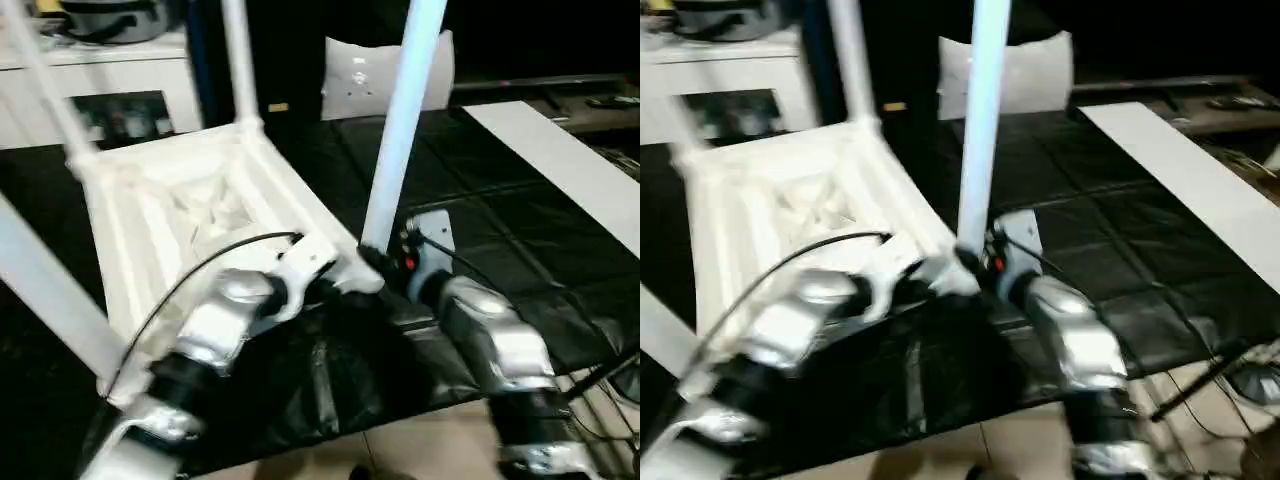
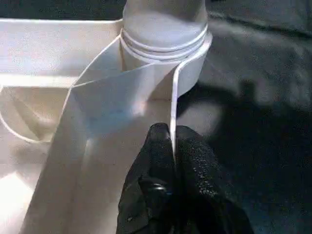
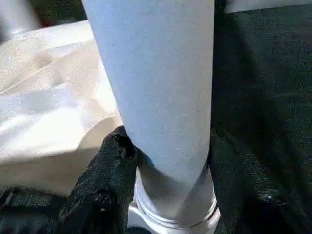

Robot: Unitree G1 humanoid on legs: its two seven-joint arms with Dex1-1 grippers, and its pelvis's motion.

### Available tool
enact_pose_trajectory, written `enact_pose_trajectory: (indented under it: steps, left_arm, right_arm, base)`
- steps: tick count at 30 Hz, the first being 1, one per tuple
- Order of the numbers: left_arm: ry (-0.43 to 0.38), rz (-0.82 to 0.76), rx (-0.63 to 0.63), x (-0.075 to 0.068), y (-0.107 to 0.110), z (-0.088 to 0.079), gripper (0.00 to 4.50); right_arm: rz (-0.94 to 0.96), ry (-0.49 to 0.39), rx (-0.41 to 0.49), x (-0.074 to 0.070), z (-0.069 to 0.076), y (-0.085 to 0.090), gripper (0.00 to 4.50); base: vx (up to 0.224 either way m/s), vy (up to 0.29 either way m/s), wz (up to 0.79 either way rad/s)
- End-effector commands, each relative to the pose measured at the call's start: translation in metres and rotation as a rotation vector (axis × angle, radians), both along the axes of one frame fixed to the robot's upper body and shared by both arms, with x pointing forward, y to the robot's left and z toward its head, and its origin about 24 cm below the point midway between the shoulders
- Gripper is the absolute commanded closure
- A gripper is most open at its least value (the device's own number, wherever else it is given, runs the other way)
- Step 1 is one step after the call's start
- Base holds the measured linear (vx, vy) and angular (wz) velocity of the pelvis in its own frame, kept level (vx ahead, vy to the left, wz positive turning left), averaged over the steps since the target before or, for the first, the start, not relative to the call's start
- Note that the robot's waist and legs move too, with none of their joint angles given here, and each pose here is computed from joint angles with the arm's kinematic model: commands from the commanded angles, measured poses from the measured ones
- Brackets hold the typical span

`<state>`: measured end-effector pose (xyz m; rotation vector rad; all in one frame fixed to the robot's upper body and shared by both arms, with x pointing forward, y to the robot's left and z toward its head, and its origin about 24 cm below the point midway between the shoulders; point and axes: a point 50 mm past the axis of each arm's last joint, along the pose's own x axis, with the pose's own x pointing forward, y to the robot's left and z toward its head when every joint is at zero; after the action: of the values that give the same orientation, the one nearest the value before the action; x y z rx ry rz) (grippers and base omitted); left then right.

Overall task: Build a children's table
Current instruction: Rotate leg to tighten

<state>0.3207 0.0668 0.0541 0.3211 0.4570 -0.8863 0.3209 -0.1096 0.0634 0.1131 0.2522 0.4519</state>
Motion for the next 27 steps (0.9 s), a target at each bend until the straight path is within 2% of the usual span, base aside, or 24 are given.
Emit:
enact_pose_trajectory:
  steps: [1,7,9,14,17,18,22,27]
  left_arm:
    - [-0.121,-0.047,-0.072,0.005,-0.023,0.028,4.50]
    - [-0.122,-0.058,-0.055,0.005,-0.017,0.027,4.50]
    - [-0.114,-0.079,-0.043,0.005,-0.012,0.025,4.50]
    - [-0.095,-0.136,-0.007,0.003,0.001,0.020,4.50]
    - [-0.082,-0.161,0.013,0.003,0.011,0.020,4.50]
    - [-0.074,-0.180,0.026,0.003,0.016,0.019,4.50]
    - [-0.070,-0.218,0.049,0.002,0.023,0.018,4.50]
    - [-0.048,-0.383,0.107,-0.009,0.035,0.013,4.50]
  right_arm:
    - [0.102,-0.010,0.041,-0.002,0.004,0.030,2.03]
    - [0.086,-0.035,0.067,-0.003,0.007,0.026,1.53]
    - [0.098,-0.057,0.075,-0.004,0.009,0.020,1.36]
    - [0.196,-0.128,0.027,-0.010,0.008,-0.001,1.03]
    - [0.261,-0.161,0.019,-0.014,0.012,-0.016,0.71]
    - [0.283,-0.186,-0.027,-0.014,0.013,-0.025,0.65]
    - [0.374,-0.188,-0.064,-0.018,0.015,-0.037,0.55]
    - [0.615,-0.170,-0.112,-0.030,0.015,-0.056,0.55]
  base:
    - [0.000,0.000,0.00]
    - [0.000,0.000,0.00]
    - [0.000,0.000,0.00]
    - [0.000,0.000,0.00]
    - [0.000,0.000,0.00]
    - [0.000,0.000,0.00]
    - [0.000,0.000,0.00]
    - [0.000,0.000,0.00]
